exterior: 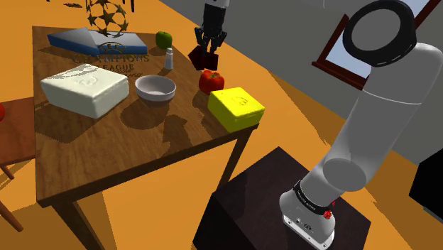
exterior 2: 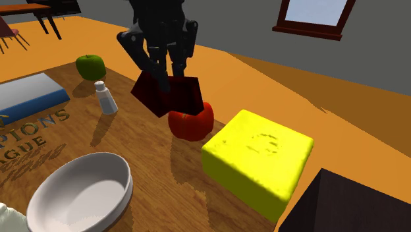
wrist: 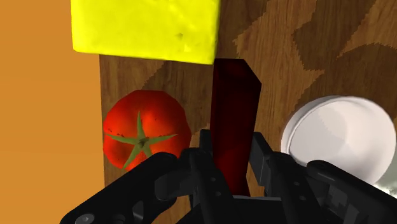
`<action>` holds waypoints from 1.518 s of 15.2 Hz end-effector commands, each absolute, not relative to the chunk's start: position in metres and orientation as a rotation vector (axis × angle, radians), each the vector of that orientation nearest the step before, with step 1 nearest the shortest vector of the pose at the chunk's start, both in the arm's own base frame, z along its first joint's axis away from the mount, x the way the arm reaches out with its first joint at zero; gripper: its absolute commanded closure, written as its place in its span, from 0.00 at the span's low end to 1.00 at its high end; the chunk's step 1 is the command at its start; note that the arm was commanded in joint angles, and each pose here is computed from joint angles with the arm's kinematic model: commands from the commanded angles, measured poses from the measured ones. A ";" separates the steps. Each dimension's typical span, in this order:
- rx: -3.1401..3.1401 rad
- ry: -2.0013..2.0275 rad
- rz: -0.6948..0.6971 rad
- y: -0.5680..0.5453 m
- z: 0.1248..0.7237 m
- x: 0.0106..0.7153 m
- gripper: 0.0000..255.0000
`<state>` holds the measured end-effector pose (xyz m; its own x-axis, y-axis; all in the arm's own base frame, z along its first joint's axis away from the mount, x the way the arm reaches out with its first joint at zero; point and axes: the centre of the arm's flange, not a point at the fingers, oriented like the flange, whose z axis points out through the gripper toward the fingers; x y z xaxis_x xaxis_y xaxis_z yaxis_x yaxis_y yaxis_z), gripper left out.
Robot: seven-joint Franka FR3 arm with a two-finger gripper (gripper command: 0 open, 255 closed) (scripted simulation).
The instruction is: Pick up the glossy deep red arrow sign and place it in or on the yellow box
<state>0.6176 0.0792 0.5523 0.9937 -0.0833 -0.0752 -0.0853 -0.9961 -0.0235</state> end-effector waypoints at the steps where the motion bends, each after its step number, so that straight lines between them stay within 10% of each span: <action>1: -3.110 0.132 0.116 0.079 0.564 0.617 1.00; 23: -3.110 0.132 0.116 0.008 0.566 0.415 1.00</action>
<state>0.4161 0.0088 0.5708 0.9936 -0.0834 -0.0759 -0.0854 -0.9961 -0.0233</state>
